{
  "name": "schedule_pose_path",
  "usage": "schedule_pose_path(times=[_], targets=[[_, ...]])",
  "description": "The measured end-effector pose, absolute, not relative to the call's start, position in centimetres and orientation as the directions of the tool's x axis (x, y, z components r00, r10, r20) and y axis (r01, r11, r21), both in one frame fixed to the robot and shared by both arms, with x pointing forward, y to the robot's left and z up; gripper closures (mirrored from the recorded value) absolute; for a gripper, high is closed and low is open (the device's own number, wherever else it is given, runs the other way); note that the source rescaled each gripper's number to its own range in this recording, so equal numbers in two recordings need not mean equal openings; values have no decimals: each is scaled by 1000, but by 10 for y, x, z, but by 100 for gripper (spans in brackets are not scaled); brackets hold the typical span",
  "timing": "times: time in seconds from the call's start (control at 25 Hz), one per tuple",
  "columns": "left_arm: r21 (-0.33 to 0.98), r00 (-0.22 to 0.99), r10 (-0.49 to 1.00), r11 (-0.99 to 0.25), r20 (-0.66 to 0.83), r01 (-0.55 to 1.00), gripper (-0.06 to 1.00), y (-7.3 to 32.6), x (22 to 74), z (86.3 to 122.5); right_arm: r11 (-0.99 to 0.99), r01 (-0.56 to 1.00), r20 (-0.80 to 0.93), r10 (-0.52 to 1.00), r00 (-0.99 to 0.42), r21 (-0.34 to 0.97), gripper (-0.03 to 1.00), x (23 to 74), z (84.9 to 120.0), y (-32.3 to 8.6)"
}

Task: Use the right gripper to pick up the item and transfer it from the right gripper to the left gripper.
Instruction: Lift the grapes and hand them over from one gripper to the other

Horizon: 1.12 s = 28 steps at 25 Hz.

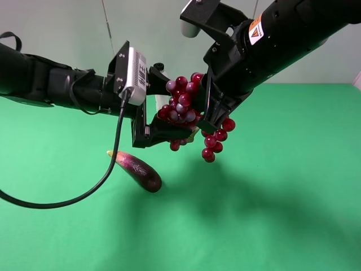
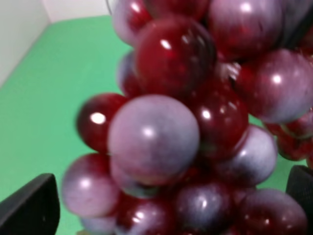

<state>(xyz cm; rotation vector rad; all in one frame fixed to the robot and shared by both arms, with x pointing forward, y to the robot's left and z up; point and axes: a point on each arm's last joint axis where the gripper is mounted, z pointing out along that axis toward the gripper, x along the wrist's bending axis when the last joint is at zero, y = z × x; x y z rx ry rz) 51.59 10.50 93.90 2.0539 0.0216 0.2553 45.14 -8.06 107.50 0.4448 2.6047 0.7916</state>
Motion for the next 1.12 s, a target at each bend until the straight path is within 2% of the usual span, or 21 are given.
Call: schedule_pose_path(times=[0.24,0.32,0.36,0.4,0.48,0.52,0.56,1.08,1.12], targets=[[865,979,107,-492,175,-101,10,96,519,933,790,188,-262,402,-878,584,97,451,1075,-81],[860,976,109,-498,187,-109,17,95,521,934,790,188,-262,402,-878,584,97,451,1075,-81],[858,975,111,-501,193,-112,23,94,522,935,790,188,-261,402,-878,584,97,451,1075,-81],[857,975,111,-502,192,-112,34,93,521,934,790,188,-261,402,-878,584,97,451,1075,-81],[853,975,110,-510,194,-112,67,92,521,933,790,188,-261,402,-878,584,97,451,1075,-81],[850,974,111,-515,196,-112,88,92,521,933,790,189,-261,402,-878,583,97,451,1075,-81],[848,974,112,-518,197,-112,93,92,521,933,791,189,-260,401,-878,581,97,451,1075,-81],[841,970,98,-521,224,-142,93,92,521,933,790,188,-261,402,-878,584,97,451,1075,-81],[841,970,98,-521,224,-142,93,92,521,933,790,188,-261,402,-878,584,94,451,1075,-81]])
